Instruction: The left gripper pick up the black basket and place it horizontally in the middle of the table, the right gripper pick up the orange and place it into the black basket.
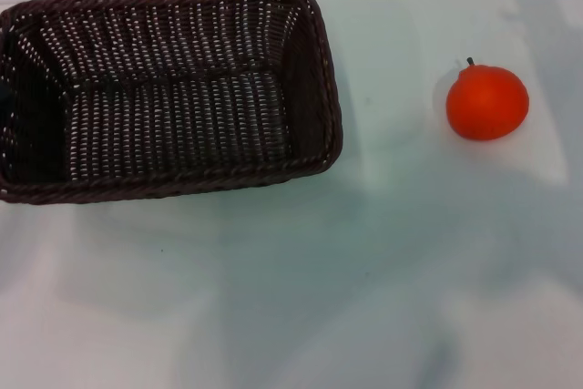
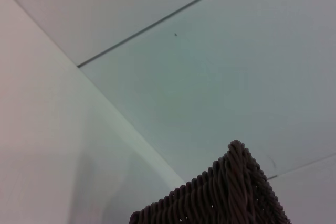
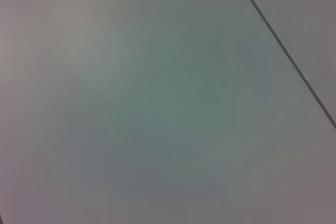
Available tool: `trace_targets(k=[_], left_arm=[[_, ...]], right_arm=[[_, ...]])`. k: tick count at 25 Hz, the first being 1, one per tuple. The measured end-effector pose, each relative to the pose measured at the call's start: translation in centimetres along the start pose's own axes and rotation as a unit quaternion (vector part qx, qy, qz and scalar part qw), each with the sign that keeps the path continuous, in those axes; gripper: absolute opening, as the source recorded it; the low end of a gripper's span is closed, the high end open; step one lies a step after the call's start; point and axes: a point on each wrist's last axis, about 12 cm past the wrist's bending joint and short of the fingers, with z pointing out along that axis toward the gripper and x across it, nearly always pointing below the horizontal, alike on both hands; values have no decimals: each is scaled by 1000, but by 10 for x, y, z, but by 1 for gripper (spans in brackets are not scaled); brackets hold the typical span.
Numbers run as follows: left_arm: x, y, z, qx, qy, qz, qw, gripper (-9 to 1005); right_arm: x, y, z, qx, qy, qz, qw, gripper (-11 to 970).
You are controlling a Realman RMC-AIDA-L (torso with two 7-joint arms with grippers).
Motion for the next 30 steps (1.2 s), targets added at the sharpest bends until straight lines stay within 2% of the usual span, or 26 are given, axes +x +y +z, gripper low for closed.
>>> trace_targets(k=[8, 18, 21, 27, 30], left_arm=[[12, 11, 3, -4, 3, -13, 1000, 185], [19, 12, 11, 12, 12, -25, 1000, 185], [20, 13, 11, 17, 8, -33, 999, 261], [20, 15, 5, 17, 6, -36, 999, 483], [16, 19, -1, 7, -11, -20, 1000, 645]], right_arm=[[0, -2, 3, 2, 0, 1, 1000, 945], [-2, -5, 5, 3, -2, 3, 1000, 945], [-2, -4, 5, 2, -3, 3, 1000, 945], [-3, -5, 5, 7, -7, 3, 1000, 944], [-1, -6, 9, 26, -20, 4, 999, 944]])
